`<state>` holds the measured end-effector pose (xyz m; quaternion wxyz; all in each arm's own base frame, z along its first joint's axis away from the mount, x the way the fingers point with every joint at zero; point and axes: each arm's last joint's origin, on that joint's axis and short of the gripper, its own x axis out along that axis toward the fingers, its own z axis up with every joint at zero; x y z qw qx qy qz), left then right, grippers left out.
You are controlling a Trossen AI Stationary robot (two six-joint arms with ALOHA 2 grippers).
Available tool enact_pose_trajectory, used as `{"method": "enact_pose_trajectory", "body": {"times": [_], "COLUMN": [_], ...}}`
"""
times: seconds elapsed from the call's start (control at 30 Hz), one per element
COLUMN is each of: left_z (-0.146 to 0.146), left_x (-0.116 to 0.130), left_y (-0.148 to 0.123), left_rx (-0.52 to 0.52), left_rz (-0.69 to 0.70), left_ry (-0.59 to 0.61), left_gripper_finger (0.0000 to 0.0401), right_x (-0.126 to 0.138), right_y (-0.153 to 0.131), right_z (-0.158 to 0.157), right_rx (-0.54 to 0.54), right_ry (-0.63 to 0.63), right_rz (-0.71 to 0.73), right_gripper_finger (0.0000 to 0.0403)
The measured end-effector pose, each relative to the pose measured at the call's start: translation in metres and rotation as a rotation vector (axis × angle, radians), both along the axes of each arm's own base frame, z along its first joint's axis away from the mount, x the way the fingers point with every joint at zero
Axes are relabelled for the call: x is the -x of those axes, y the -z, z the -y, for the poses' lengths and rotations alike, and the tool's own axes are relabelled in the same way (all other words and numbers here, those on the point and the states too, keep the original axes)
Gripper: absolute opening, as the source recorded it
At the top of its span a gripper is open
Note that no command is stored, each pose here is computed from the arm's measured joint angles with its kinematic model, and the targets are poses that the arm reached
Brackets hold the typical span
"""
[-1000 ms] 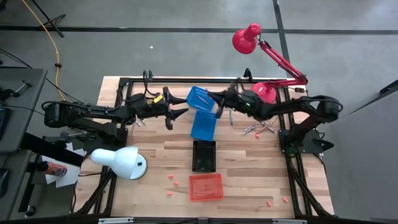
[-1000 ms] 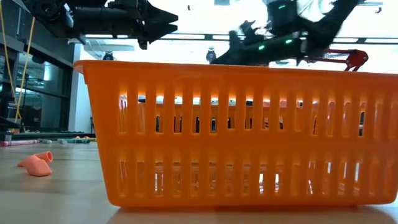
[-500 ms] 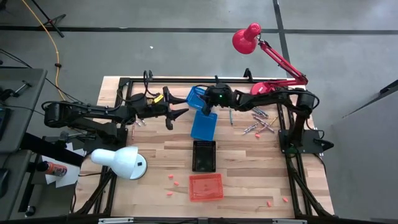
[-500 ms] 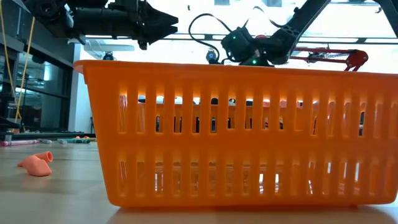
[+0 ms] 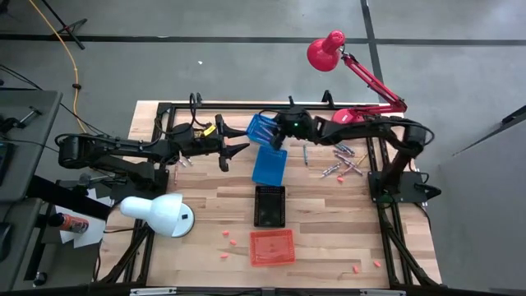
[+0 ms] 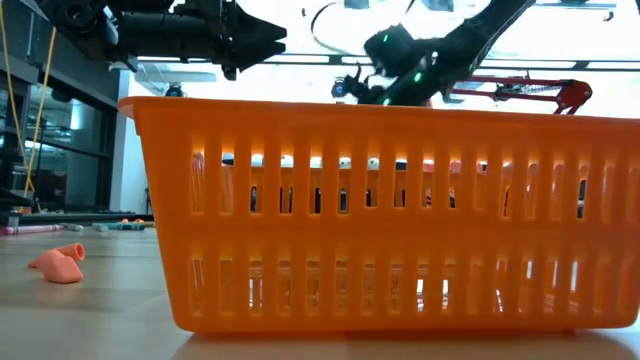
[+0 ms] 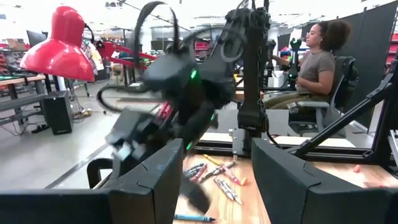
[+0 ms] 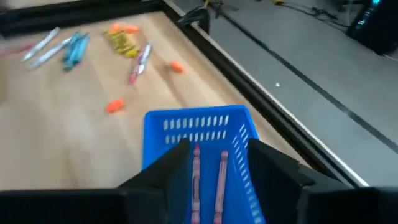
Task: Sort crayons
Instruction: Put the pink crayon into the top blue bin
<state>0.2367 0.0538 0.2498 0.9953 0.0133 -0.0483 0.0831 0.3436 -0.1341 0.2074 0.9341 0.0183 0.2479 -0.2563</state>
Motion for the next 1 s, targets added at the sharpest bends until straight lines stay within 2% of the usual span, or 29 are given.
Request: {"method": "enact_pose_trajectory", "body": {"times": [0.2, 0.37, 0.53, 0.73, 0.87, 0.93, 1.0], "left_z": [0.000, -0.001, -0.001, -0.002, -0.002, -0.002, -0.002], "left_x": [0.000, 0.000, 0.000, 0.000, 0.000, 0.000, 0.000], "left_y": [0.000, 0.003, 0.004, 0.004, 0.004, 0.004, 0.004], "left_rx": [0.001, 0.010, 0.045, 0.045, 0.046, 0.046, 0.046], "left_rz": [-0.002, -0.034, -0.031, -0.029, -0.029, -0.029, -0.030], "left_ry": [-0.001, -0.007, -0.025, -0.040, -0.051, -0.052, -0.051], "left_gripper_finger": [0.0179, 0.0179, 0.0178, 0.0177, 0.0177, 0.0177, 0.0177], "right_x": [0.043, 0.076, 0.107, 0.134, 0.146, 0.152, 0.161], "right_y": [-0.060, -0.090, -0.084, -0.074, -0.059, -0.047, -0.031], "right_z": [-0.032, -0.073, -0.103, -0.109, -0.098, -0.091, -0.085], "right_rx": [0.017, 0.016, 0.059, 0.091, -0.016, -0.097, -0.229], "right_ry": [-0.079, -0.181, -0.197, -0.077, 0.186, 0.247, 0.270], "right_rz": [-0.072, -0.051, -0.012, 0.052, -0.012, -0.116, -0.263], "right_gripper_finger": [0.0168, 0.0169, 0.0169, 0.0169, 0.0169, 0.0169, 0.0169]}}
